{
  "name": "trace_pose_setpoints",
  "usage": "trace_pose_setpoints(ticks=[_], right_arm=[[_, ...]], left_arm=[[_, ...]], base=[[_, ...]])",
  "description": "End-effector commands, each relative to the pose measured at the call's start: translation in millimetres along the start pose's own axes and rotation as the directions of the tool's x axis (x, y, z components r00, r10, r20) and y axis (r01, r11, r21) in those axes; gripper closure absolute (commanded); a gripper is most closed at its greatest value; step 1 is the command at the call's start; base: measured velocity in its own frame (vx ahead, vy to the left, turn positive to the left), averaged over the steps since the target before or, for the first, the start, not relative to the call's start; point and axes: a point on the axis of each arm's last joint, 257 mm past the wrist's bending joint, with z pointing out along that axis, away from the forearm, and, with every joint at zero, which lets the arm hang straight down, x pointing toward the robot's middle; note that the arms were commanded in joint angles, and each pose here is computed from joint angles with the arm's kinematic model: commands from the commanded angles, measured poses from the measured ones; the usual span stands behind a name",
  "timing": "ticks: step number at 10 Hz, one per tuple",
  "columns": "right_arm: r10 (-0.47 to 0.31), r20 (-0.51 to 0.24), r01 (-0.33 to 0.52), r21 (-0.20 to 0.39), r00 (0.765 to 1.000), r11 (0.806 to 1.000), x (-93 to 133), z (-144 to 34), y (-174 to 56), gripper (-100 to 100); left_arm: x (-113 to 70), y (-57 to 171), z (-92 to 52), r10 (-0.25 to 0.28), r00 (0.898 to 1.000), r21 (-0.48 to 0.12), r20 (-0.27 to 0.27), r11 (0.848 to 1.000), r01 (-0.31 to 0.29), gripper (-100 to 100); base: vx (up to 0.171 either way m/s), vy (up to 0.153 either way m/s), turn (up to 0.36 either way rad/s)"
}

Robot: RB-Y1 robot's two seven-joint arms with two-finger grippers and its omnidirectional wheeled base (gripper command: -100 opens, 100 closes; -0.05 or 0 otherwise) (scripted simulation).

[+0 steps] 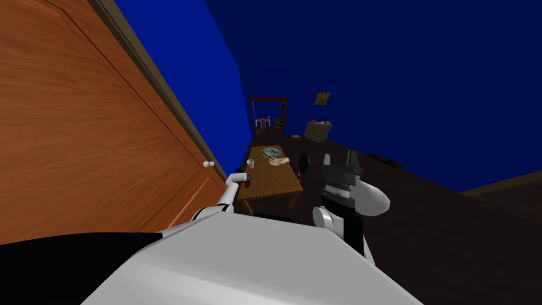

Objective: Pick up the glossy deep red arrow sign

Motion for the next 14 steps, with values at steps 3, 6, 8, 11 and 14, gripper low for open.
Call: trace_pose_setpoints(ticks=[3, 6, 8, 11, 14], right_arm=[[0.0, 0.0, 0.0, 0.0, 1.0, 1.0, 0, 0.0, 0, 0], [0.0, 0.0, 0.0, 0.0, 1.0, 1.0, 0, 0.0, 0, 0], [0.0, 0.0, 0.0, 0.0, 1.0, 1.0, 0, 0.0, 0, 0], [0.0, 0.0, 0.0, 0.0, 1.0, 1.0, 0, 0.0, 0, 0], [0.0, 0.0, 0.0, 0.0, 1.0, 1.0, 0, 0.0, 0, 0]], left_arm=[[-24.0, 15, 5.5, -0.07, 0.991, -0.029, 0.116, 0.997, 0.074, -100], [-28.0, 19, 5.0, -0.08, 0.988, -0.034, 0.132, 0.996, 0.085, 0], [-42.5, 7, 5.0, -0.107, 0.986, -0.014, 0.129, 0.994, 0.11, -100], [-58.6, -2, 4.3, -0.13, 0.983, 0.001, 0.13, 0.991, 0.131, -100], [-76.3, -7, 3.0, -0.151, 0.979, 0.009, 0.134, 0.989, 0.151, -100]], base=[[0.012, 0.011, 0.038], [0.006, 0.005, 0.018], [0.035, 0.012, -0.12], [0.036, 0.017, -0.087], [0.033, 0.014, -0.084]])
